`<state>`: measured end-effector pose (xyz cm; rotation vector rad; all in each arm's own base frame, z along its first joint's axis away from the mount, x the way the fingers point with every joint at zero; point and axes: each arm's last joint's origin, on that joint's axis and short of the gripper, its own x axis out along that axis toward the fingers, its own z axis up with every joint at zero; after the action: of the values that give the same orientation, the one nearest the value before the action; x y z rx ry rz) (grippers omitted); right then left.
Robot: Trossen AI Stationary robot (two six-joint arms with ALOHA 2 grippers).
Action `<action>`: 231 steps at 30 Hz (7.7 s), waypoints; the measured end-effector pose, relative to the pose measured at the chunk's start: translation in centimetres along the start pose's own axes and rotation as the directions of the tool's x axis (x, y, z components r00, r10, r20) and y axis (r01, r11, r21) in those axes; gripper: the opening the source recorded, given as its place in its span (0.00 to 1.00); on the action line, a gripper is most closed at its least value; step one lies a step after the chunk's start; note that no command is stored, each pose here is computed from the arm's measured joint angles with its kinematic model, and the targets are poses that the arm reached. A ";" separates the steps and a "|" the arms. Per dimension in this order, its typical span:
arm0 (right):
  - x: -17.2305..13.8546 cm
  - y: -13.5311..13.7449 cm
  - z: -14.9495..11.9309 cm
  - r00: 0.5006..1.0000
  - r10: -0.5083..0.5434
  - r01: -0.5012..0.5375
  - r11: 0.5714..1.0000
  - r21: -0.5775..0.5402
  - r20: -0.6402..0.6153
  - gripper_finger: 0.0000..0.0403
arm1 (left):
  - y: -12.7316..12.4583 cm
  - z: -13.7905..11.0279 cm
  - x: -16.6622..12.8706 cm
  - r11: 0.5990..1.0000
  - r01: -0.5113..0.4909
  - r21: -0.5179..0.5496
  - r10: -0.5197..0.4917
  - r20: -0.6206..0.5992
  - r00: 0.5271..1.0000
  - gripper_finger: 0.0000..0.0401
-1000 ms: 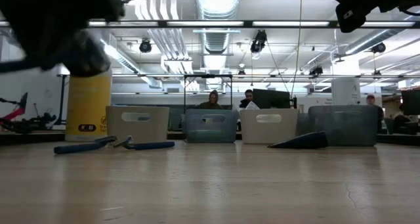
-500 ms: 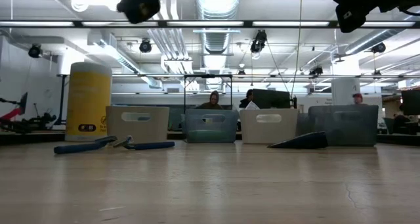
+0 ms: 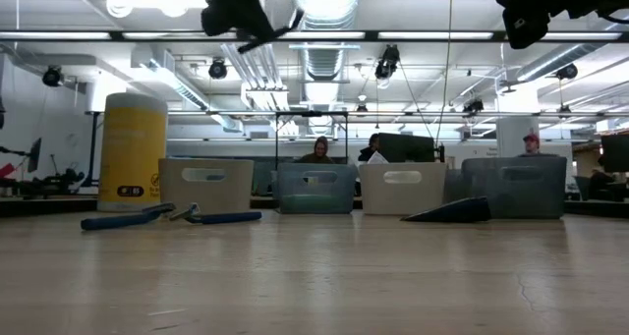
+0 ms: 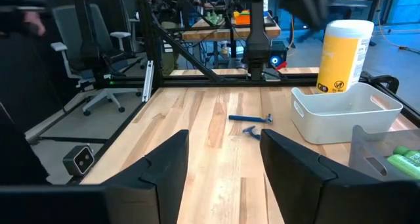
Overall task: Pick & Place Travel size toiletries
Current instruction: Put the blue razor into the gray bin
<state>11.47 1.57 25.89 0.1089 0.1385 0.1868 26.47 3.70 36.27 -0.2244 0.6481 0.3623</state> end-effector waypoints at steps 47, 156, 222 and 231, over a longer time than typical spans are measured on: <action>0.0 0.0 0.0 1.000 0.000 0.000 1.000 0.000 0.000 0.25 | 13.5 -10.9 10.8 0.833 -0.420 -0.360 0.239 -0.451 0.860 0.23; 0.0 0.0 0.0 1.000 0.000 0.000 1.000 0.000 -0.001 0.41 | -4.4 -15.5 16.5 0.924 -0.337 -0.183 0.212 -0.487 0.847 0.42; 0.0 0.0 0.0 1.000 0.000 0.000 1.000 0.000 -0.001 0.24 | -3.3 -3.1 6.4 0.937 -0.043 -0.346 0.033 -0.036 0.999 0.07; 0.0 0.0 0.0 1.000 0.000 0.000 1.000 0.000 0.000 0.28 | 0.3 -2.1 5.6 0.931 -0.118 -0.346 0.117 -0.023 0.993 0.07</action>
<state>11.47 1.57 25.89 0.1089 0.1385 0.1866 29.38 4.74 31.15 -0.5254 0.5981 0.5929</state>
